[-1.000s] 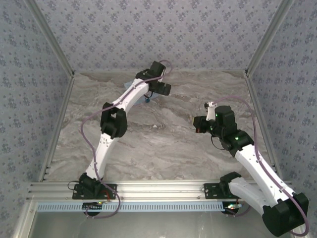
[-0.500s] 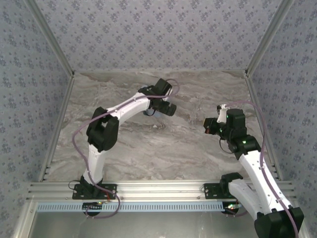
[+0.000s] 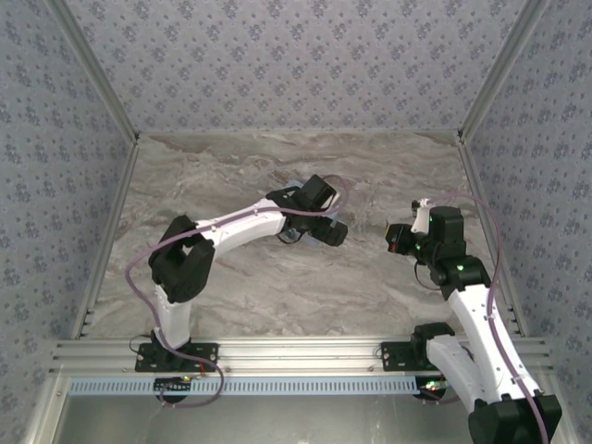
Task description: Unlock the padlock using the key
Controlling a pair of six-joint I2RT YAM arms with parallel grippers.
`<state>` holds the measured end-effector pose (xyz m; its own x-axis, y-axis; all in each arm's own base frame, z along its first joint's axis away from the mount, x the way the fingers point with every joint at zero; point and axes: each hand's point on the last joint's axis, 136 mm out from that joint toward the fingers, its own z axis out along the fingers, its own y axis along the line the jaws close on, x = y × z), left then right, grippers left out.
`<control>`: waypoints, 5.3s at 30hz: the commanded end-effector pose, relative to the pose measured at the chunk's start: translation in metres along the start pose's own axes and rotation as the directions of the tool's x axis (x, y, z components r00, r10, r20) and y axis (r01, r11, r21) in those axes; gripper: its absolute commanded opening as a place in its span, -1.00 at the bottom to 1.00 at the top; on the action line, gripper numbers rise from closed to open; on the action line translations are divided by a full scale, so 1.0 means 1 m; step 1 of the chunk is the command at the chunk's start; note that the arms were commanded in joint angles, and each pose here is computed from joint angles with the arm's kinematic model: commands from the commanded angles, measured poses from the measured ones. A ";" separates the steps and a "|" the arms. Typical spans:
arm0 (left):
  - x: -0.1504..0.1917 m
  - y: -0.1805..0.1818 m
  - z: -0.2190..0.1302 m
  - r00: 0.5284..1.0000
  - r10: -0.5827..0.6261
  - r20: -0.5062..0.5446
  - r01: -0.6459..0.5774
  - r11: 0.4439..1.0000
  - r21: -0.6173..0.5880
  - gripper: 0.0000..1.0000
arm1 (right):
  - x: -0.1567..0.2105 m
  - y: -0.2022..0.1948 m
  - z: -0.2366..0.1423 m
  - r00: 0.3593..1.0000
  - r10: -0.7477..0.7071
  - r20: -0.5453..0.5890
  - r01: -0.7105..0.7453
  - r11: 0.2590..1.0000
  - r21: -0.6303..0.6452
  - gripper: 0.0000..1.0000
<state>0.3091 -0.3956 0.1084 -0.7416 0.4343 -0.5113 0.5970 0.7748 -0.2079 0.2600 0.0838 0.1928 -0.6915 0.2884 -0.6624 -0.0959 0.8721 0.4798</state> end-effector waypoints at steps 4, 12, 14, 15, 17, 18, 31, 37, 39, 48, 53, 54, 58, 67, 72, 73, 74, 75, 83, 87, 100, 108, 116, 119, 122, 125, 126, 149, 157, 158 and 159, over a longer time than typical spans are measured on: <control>-0.006 -0.028 0.027 0.999 -0.026 -0.046 0.031 0.994 0.109 0.99 | 0.007 0.000 -0.008 1.000 0.005 -0.013 -0.005 1.000 -0.002 -0.97; -0.035 -0.031 0.001 0.997 -0.013 0.080 0.002 0.992 0.129 0.99 | 0.011 0.003 -0.011 1.000 0.005 -0.014 -0.005 1.000 -0.027 -0.97; -0.038 -0.026 -0.013 0.992 -0.025 0.126 0.008 0.992 0.130 0.98 | 0.012 0.006 -0.010 1.000 0.005 -0.015 -0.006 0.999 -0.050 -0.96; -0.040 -0.023 -0.022 0.987 -0.032 0.160 0.011 0.991 0.131 0.99 | 0.012 0.009 -0.009 1.000 0.009 -0.015 -0.010 0.998 -0.066 -0.96; -0.042 -0.015 -0.040 0.972 -0.052 0.230 0.022 0.991 0.133 0.99 | 0.012 0.014 -0.006 1.000 0.023 -0.012 -0.024 0.994 -0.102 -0.97; -0.042 -0.009 -0.048 0.962 -0.065 0.266 0.029 0.990 0.136 0.99 | 0.012 0.016 -0.004 0.999 0.032 -0.009 -0.033 0.992 -0.123 -0.97; 0.009 0.058 -0.075 0.875 -0.158 0.458 0.098 0.984 0.152 0.99 | 0.031 0.026 0.018 0.998 0.038 -0.042 -0.044 0.986 -0.158 -0.96; 0.034 0.049 -0.043 0.915 -0.191 0.356 0.084 0.952 0.295 0.98 | 0.032 0.040 0.026 0.999 0.001 -0.037 -0.008 0.981 -0.192 -0.96; 0.039 0.049 -0.033 0.917 -0.196 0.347 0.087 0.949 0.304 0.97 | 0.033 0.045 0.028 0.999 -0.017 -0.038 0.010 0.980 -0.199 -0.97; 0.040 0.048 -0.004 0.919 -0.206 0.335 0.086 0.937 0.340 0.91 | 0.040 0.052 0.040 0.998 -0.045 -0.051 0.035 0.980 -0.197 -0.96; 0.041 0.052 0.007 0.921 -0.202 0.332 0.087 0.940 0.330 0.87 | 0.042 0.055 0.057 0.996 -0.031 -0.087 0.012 0.978 -0.209 -0.96; 0.041 0.053 0.009 0.922 -0.204 0.330 0.090 0.940 0.329 0.86 | 0.042 0.056 0.062 0.995 -0.025 -0.098 0.004 0.976 -0.217 -0.96; 0.042 0.055 0.016 0.919 -0.212 0.331 0.098 0.939 0.330 0.84 | 0.036 0.068 0.083 0.992 -0.013 -0.126 -0.020 0.965 -0.261 -0.96; 0.045 0.061 0.026 0.918 -0.238 0.316 0.128 0.935 0.332 0.74 | 0.007 0.085 0.138 0.983 0.037 -0.178 -0.093 0.943 -0.320 -0.97; 0.045 0.062 0.029 0.918 -0.246 0.311 0.135 0.932 0.337 0.72 | 0.000 0.085 0.162 0.980 0.043 -0.193 -0.104 0.943 -0.316 -0.98; 0.045 0.062 0.029 0.917 -0.248 0.312 0.136 0.931 0.339 0.71 | 0.001 0.083 0.166 0.978 0.047 -0.201 -0.110 0.943 -0.315 -0.97; 0.045 0.062 0.030 0.918 -0.249 0.309 0.138 0.930 0.340 0.71 | 0.002 0.082 0.170 0.977 0.048 -0.208 -0.113 0.943 -0.314 -0.97; 0.045 0.062 0.030 0.917 -0.252 0.308 0.140 0.930 0.341 0.70 | 0.005 0.078 0.174 0.975 0.053 -0.216 -0.120 0.944 -0.307 -0.98; 0.045 0.059 0.033 0.919 -0.259 0.297 0.144 0.922 0.358 0.64 | 0.034 0.054 0.186 0.956 0.113 -0.270 -0.183 0.951 -0.249 -0.98; 0.043 0.057 0.035 0.921 -0.261 0.290 0.144 0.918 0.370 0.59 | 0.050 0.042 0.185 0.948 0.124 -0.294 -0.190 0.960 -0.207 -0.98; 0.037 0.046 0.042 0.930 -0.261 0.258 0.132 0.894 0.427 0.26 | 0.060 0.042 0.184 0.945 0.104 -0.311 -0.170 0.967 -0.192 -0.99; 0.035 0.038 0.044 0.936 -0.249 0.248 0.117 0.886 0.448 0.10 | 0.059 0.043 0.184 0.946 0.101 -0.307 -0.167 0.966 -0.195 -0.99; 0.033 0.032 0.044 0.939 -0.246 0.239 0.113 0.879 0.463 -0.09 | 0.057 0.046 0.184 0.947 0.098 -0.305 -0.165 0.965 -0.202 -0.98; 0.033 0.033 0.045 0.939 -0.249 0.239 0.116 0.880 0.461 -0.15 | 0.056 0.047 0.183 0.948 0.096 -0.303 -0.163 0.965 -0.204 -0.99; 0.032 0.034 0.045 0.936 -0.255 0.243 0.121 0.881 0.457 -0.24 | 0.056 0.048 0.182 0.949 0.094 -0.300 -0.161 0.965 -0.207 -0.99; 0.032 0.035 0.045 0.934 -0.261 0.244 0.129 0.882 0.453 -0.31 | 0.055 0.049 0.181 0.949 0.093 -0.300 -0.160 0.965 -0.207 -0.99; 0.032 0.036 0.045 0.932 -0.265 0.245 0.133 0.883 0.451 -0.32 | 0.056 0.049 0.181 0.950 0.093 -0.300 -0.160 0.965 -0.207 -0.99; 0.019 0.057 0.045 0.852 -0.464 0.242 0.328 0.833 0.445 -0.30 | 0.056 0.049 0.175 0.954 0.096 -0.286 -0.155 0.969 -0.191 -0.99; 0.015 0.058 0.047 0.833 -0.505 0.225 0.373 0.814 0.447 -0.39 | 0.058 0.052 0.175 0.953 0.090 -0.288 -0.150 0.969 -0.194 -0.99; 0.016 0.059 0.047 0.829 -0.513 0.221 0.383 0.810 0.445 -0.39 | 0.058 0.052 0.175 0.953 0.092 -0.290 -0.152 0.969 -0.193 -0.99; 0.016 0.060 0.048 0.825 -0.521 0.218 0.393 0.807 0.441 -0.39 | 0.058 0.052 0.175 0.953 0.091 -0.289 -0.151 0.970 -0.193 -0.99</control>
<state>0.3338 -0.3628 0.0444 -0.8633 -0.0914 -0.4964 0.3584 0.5814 -0.7304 0.3598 0.2183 0.1027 -0.8280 0.2609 -0.4963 -0.1936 0.6976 0.6898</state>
